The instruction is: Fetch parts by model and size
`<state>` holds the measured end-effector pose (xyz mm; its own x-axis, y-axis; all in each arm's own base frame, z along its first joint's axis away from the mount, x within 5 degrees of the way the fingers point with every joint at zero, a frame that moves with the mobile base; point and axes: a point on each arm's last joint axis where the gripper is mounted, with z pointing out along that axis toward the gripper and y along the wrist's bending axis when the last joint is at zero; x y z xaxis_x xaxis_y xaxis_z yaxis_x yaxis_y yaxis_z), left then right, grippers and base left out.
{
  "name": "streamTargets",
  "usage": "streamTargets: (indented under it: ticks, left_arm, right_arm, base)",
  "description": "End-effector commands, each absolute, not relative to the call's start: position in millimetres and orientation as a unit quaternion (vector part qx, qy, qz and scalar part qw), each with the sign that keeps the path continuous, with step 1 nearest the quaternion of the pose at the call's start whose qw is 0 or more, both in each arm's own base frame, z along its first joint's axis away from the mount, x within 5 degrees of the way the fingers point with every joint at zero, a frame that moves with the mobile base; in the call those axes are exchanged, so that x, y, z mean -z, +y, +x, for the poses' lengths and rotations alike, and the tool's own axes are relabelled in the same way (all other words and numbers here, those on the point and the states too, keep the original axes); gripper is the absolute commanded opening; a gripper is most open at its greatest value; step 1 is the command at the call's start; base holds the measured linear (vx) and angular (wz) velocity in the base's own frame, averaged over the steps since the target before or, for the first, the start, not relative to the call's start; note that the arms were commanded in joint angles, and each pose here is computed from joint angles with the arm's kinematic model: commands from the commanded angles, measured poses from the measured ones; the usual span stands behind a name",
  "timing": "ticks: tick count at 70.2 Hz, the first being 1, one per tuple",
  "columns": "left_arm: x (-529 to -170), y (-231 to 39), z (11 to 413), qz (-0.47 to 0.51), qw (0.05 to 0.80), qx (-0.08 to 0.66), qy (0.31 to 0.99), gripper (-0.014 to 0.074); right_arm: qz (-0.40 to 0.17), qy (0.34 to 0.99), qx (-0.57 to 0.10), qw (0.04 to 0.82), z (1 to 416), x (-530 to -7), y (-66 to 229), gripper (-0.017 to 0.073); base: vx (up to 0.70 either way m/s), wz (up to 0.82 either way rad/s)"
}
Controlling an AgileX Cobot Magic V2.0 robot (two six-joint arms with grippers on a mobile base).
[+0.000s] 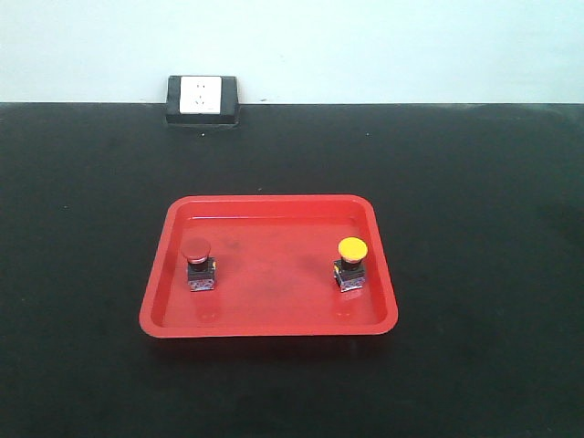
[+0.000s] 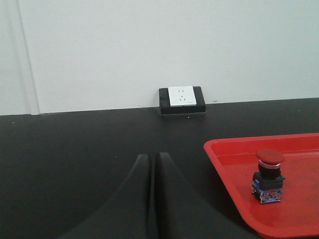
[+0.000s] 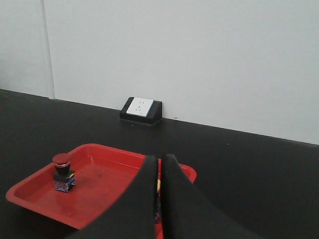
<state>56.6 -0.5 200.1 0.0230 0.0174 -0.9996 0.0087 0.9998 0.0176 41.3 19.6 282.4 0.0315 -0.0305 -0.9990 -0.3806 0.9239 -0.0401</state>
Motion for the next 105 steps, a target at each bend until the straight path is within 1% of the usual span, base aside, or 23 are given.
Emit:
streamTargets:
  ticks: [1,12,18,23,30,39,48,70,74,105]
  left_arm:
    - [-206,0,55,0.003,0.745,0.001,0.668,-0.0007]
    - [-206,0,55,0.003,0.745,0.001,0.668,-0.0007]
    - [-206,0,55,0.003,0.745,0.001,0.668,-0.0007]
    - [-206,0,55,0.003,0.745,0.001,0.668,-0.0007]
    - [-206,0,55,0.003,0.745,0.001,0.668,-0.0007]
    - [-206,0,55,0.003,0.745,0.001,0.668,-0.0007]
    - [-206,0,55,0.003,0.745,0.001,0.668,-0.0007]
    - [-206,0,55,0.003,0.745,0.001,0.668,-0.0007]
    - [-206,0,55,0.003,0.745,0.001,0.668,-0.0007]
    - [-206,0,55,0.003,0.745,0.001,0.668,-0.0007]
  right_arm:
    - [-0.139,0.657,-0.124,0.731,41,-297,18,-0.001]
    - [-0.138,0.657,-0.118,0.732,41,-297,18,-0.001]
    - [-0.138,0.657,-0.079,0.737,42,-296,15,-0.001]
    - [-0.118,0.666,-0.054,0.735,45,-291,12,-0.001]
    - [-0.075,0.672,-0.015,0.737,52,-277,7,-0.001]
    - [-0.021,0.668,0.001,0.744,54,-261,2,-0.001]
    - [0.001,0.662,0.018,0.749,54,-245,-1,-0.001]
    - [0.0,0.658,0.019,0.753,55,-208,-1,-0.001]
    - [0.001,0.666,0.019,0.746,56,-206,-1,-0.001]
    - [0.002,0.667,0.018,0.745,56,-206,-1,-0.001]
  base:
    - [0.0,0.0]
    - [0.0,0.0]
    - [0.0,0.0]
    - [0.0,0.0]
    - [0.0,0.0]
    - [0.0,0.0]
    - [0.0,0.0]
    - [0.0,0.0]
    - [0.0,0.0]
    - [0.0,0.0]
